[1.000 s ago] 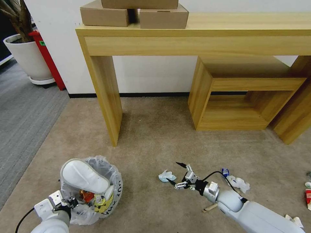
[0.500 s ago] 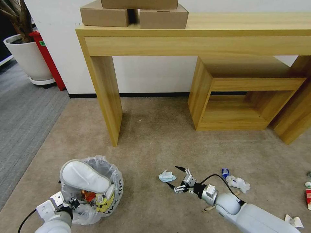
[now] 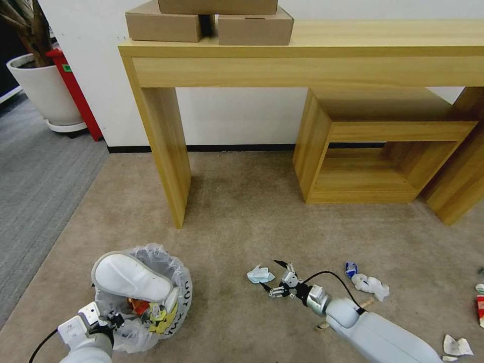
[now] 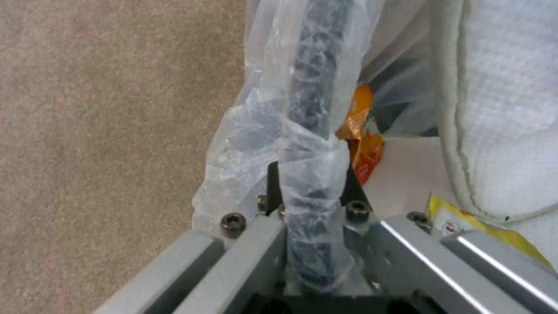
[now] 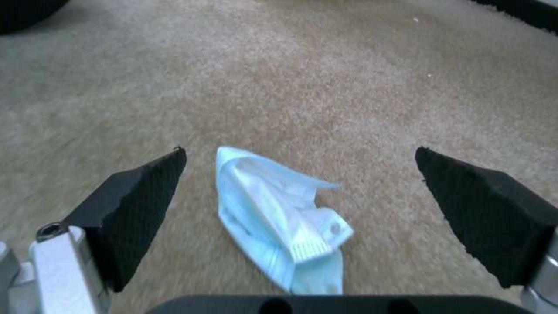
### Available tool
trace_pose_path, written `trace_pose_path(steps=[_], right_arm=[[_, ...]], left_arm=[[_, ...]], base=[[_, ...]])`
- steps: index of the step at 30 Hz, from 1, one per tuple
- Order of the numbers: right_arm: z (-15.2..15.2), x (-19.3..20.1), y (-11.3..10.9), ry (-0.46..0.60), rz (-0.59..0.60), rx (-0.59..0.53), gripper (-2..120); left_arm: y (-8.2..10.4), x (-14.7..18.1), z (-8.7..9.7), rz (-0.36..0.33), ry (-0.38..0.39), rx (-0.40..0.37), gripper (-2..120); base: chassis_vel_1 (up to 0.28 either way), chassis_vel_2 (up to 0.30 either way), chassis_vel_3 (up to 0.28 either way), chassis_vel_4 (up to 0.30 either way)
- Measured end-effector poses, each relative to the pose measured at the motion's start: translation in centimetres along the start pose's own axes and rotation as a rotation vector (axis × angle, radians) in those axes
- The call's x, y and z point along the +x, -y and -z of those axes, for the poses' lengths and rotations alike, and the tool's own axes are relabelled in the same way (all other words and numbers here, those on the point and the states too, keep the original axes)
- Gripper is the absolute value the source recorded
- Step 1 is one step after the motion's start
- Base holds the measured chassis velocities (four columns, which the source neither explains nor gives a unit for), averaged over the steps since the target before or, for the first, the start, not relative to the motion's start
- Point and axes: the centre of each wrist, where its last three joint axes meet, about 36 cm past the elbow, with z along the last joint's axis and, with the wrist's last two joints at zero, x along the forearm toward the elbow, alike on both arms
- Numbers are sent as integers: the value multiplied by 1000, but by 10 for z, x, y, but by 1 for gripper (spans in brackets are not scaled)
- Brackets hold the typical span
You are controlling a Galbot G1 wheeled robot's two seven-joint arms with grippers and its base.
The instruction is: Pick up the trash bin and place the garbage on the floor into it.
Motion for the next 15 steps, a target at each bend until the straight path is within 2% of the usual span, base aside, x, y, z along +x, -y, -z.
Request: trace_pose_path(steps=[8,15], right_arm=[[4,-32,-20,15,3,-43,100],[-2,-30,-23,-1,-20,-65,100]], left_arm=[[0,0,-3,3,-3,-1,0],[-1,0,-4,5,-4,-4,0]], base=[[0,0,0,0],[0,0,0,0]])
